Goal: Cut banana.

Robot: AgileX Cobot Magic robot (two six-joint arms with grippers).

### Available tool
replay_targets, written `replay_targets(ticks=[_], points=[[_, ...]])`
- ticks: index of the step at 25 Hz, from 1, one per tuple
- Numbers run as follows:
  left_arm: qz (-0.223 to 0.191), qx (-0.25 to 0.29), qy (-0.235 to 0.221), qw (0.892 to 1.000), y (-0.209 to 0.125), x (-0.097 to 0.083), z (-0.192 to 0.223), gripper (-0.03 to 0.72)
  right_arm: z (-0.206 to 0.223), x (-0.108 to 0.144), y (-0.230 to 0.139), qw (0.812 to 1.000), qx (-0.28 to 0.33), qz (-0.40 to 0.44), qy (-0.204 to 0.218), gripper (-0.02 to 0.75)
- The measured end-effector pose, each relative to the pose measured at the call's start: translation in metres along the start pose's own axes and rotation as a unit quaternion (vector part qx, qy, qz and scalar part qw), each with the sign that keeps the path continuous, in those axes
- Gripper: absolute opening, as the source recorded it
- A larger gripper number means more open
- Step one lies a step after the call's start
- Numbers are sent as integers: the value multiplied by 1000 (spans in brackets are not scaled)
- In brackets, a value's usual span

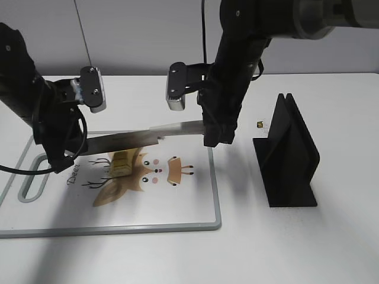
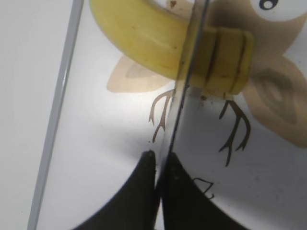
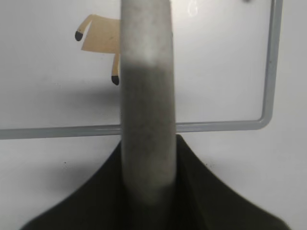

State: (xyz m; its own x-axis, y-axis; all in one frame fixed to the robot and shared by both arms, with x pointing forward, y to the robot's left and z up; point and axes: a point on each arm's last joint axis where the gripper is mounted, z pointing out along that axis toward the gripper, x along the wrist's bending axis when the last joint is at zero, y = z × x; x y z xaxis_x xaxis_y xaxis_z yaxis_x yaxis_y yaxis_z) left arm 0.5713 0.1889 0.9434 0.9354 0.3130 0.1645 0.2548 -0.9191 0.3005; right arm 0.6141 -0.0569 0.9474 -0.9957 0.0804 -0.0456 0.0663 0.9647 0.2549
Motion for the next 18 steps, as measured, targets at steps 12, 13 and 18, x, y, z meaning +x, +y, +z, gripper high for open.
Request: replay_targets(ticks=[12, 13, 18], points=[[-7, 11, -14, 1000, -3, 2, 19, 7, 24, -2, -5, 1000, 11, 10, 19, 171], [-8, 13, -16, 1000, -5, 2, 25, 7, 31, -2, -6, 999, 14, 14, 25, 171], [-12, 19, -32, 999, -7, 1, 39, 7, 55, -3, -13, 998, 26, 22, 44, 174]])
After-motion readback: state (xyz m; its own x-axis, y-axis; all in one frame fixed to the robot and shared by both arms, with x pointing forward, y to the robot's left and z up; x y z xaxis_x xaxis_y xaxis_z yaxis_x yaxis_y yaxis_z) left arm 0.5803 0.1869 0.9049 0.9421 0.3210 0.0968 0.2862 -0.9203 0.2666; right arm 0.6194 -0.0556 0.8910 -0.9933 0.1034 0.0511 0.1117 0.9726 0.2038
